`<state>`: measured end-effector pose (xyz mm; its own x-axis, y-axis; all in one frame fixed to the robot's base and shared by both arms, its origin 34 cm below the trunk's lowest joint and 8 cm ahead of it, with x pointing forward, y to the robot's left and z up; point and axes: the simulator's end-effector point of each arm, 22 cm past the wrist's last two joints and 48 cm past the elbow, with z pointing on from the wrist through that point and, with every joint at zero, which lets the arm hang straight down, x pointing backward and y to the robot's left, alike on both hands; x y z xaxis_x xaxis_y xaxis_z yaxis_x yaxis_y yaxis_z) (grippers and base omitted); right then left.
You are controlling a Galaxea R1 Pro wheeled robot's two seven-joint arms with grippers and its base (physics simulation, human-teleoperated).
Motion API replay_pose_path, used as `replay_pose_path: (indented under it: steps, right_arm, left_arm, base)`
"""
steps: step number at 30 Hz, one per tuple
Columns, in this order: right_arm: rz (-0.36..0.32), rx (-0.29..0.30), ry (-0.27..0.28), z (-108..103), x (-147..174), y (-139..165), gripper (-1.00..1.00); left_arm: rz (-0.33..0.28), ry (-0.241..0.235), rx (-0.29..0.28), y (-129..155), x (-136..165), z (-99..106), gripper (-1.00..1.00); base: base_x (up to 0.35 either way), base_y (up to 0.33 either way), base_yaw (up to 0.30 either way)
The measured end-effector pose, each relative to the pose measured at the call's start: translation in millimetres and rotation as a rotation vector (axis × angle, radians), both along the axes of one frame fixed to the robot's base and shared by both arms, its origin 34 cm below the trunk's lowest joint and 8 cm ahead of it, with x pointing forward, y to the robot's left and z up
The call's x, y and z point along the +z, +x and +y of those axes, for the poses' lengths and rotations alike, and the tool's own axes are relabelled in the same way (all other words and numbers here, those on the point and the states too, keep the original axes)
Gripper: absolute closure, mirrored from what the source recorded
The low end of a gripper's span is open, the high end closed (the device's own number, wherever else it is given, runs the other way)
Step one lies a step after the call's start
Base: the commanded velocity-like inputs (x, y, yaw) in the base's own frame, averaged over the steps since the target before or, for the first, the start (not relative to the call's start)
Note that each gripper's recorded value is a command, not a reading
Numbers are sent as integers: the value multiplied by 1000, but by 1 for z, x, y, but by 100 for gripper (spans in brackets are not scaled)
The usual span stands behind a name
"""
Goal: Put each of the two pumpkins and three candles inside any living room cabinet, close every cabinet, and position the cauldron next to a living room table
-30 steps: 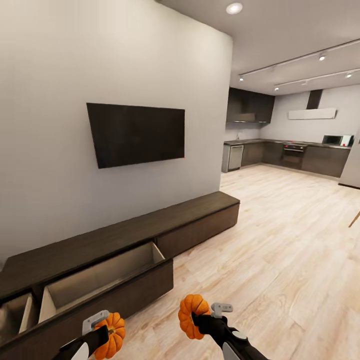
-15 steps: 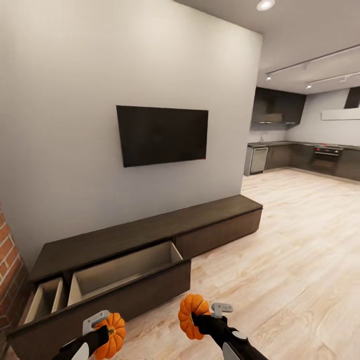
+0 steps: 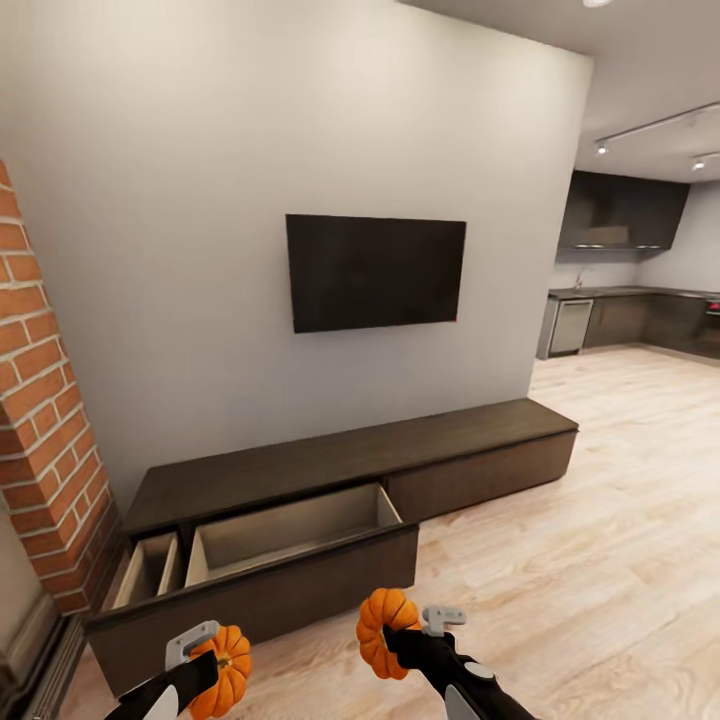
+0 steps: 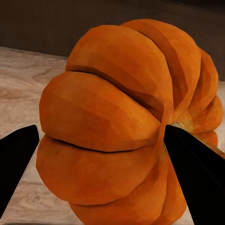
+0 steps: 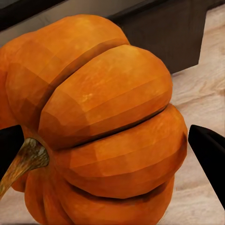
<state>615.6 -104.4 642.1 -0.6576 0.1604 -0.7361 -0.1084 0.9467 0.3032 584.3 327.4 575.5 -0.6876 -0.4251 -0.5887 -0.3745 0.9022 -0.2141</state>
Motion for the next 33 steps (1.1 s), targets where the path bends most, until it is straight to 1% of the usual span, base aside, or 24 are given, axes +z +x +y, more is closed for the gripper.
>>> replay_pose_path:
  steps: [10,17,25,33]
  right_arm:
    - [0,1,1,0,0,0,100]
    - [-2,3,2,1,1,0,100]
    - [-3,4,4,0,1,0,100]
    - [-4,5,4,-1,1,1,100]
  left_arm:
    - [0,1,-1,0,0,0,100]
    - [-1,1,-1,0,0,0,100]
    - [-1,1,-1,0,1,0,100]
    - [-1,1,-1,0,0,0,100]
  base:
    - [0,-1,283]
    - [6,-85,277]
    - [149,-125,39]
    - [20,-14,0]
